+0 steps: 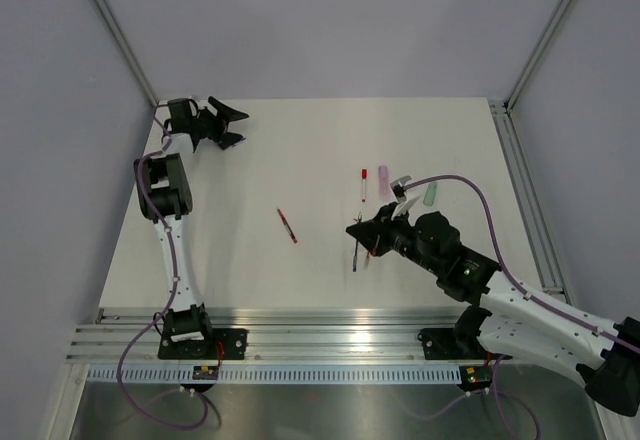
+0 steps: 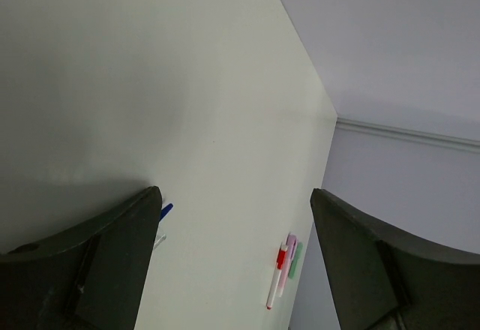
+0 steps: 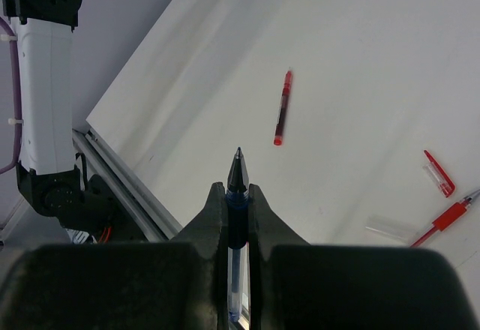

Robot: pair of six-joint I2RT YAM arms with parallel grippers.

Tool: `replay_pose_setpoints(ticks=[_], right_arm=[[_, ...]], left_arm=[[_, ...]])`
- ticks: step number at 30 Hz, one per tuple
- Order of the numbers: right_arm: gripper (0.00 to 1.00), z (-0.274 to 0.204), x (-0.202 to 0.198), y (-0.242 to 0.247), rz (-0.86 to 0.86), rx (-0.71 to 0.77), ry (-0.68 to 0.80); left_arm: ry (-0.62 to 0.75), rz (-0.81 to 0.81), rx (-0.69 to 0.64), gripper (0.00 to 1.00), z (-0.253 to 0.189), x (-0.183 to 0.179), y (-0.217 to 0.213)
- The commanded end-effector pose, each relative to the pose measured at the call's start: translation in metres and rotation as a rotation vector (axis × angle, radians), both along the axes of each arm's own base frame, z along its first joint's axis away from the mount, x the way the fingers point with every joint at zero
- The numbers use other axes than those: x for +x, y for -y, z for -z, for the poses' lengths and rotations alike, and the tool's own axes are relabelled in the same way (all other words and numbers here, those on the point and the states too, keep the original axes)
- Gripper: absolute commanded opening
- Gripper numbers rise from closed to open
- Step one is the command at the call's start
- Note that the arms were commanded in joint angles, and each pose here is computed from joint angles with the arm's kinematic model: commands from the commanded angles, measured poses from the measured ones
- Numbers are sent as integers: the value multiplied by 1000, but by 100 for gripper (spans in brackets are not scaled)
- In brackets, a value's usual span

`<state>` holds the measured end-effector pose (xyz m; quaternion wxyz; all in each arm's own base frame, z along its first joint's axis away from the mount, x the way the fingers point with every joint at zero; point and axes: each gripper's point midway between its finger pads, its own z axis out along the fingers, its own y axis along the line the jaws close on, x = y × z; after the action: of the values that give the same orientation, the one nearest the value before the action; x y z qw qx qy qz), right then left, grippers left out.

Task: Insert the pens into the pen caps
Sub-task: Move the pen cap to the center of the board.

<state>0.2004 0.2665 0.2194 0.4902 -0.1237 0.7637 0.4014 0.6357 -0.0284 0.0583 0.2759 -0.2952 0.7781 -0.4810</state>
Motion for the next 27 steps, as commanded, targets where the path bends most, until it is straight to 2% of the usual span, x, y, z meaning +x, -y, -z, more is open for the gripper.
replay_pose_setpoints(ticks=[1, 8, 13, 15, 18, 27], right_arm=[[0, -8, -2, 3, 0, 38, 4], [0, -2, -4, 9, 17, 37, -1], [0, -5, -3, 9, 17, 45, 10], [0, -6, -4, 7, 9, 53, 13], [0, -1, -5, 5, -1, 54, 2], [0, 12, -7, 3, -7, 58, -31]], left_arm=[[-15, 65, 6, 84, -11, -17, 24], [-57, 81, 30, 84, -3, -48, 31], [-39, 72, 57, 84, -18, -70, 31], [-78, 71, 50, 84, -5, -87, 35], [-58, 80, 47, 84, -5, -100, 41], [-37, 119, 47, 84, -17, -121, 66]])
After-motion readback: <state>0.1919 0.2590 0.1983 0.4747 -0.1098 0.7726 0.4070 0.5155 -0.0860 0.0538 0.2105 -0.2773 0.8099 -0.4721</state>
